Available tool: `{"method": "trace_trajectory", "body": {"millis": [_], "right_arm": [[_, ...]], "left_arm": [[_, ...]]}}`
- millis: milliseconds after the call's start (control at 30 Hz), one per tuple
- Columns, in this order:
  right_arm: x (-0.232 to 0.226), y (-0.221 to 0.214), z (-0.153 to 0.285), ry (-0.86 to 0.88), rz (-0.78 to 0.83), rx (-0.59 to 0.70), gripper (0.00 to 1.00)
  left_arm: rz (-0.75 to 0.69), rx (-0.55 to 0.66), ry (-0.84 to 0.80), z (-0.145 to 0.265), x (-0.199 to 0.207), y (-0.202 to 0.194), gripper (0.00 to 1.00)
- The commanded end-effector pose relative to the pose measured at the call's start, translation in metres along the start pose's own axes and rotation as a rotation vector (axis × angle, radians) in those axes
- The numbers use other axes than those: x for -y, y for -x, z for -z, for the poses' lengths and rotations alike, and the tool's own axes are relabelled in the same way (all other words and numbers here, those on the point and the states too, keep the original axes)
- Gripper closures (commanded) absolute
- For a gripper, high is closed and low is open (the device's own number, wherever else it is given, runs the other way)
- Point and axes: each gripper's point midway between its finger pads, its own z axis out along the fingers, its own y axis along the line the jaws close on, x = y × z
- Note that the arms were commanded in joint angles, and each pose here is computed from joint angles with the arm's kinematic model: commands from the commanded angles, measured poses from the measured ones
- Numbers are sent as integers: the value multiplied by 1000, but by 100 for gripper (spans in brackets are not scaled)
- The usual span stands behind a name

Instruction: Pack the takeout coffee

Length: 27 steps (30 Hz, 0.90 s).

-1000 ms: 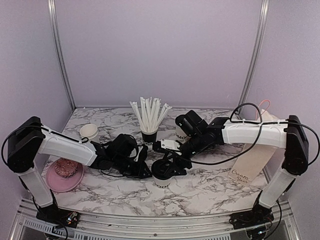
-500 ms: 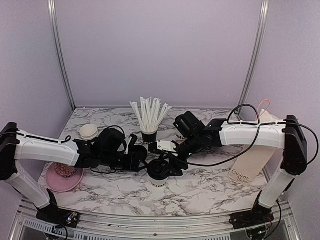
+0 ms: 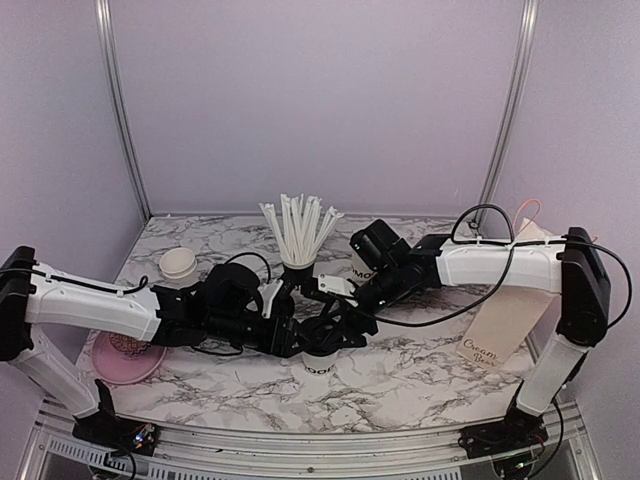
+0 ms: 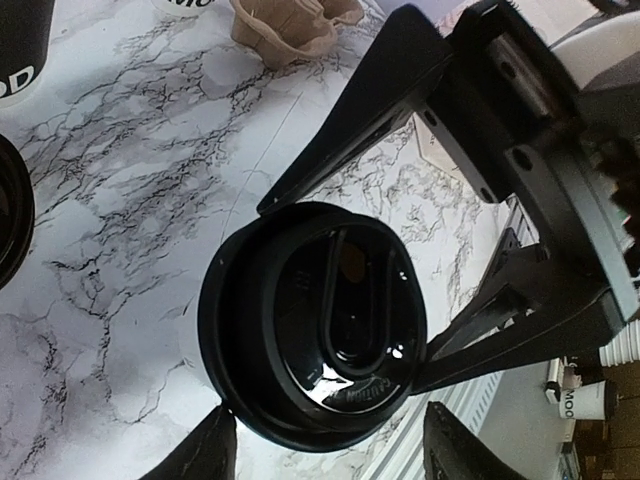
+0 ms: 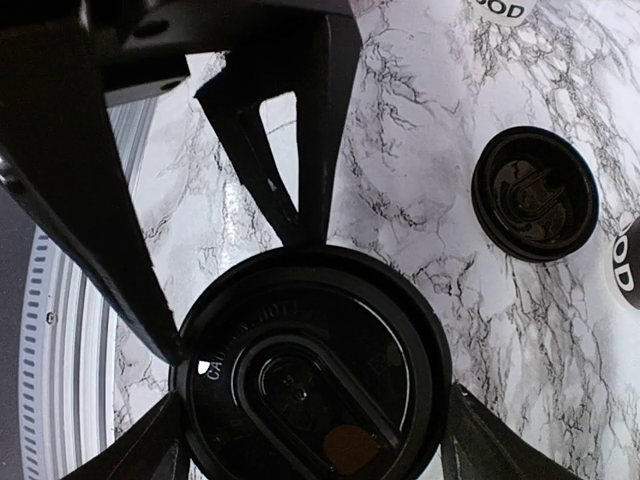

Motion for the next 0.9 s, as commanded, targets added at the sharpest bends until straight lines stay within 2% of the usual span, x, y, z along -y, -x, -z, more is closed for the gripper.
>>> {"method": "trace_trajectory", "body": {"millis": [0, 133, 367, 467, 667, 867], "right_arm": [[-9, -56, -15, 43, -120, -188, 28], [-11, -60, -17, 51, -125, -191, 29], [-12, -65, -21, 60, -131, -196, 30], [-11, -59, -17, 53, -124, -181, 32], [8, -31, 10, 11, -132, -104, 35], [25, -10, 46, -57, -137, -40, 36]], "left_arm": [[-35, -61, 52, -16, -10, -12, 41], [-22, -107, 248, -24, -60, -33, 48], [28, -179, 392, -28, -96, -56, 55], [-5, -150, 326, -27, -75, -43, 55], [-122, -20, 234, -1, -29, 0, 41], [-189, 81, 216, 26, -9, 28, 39]]}}
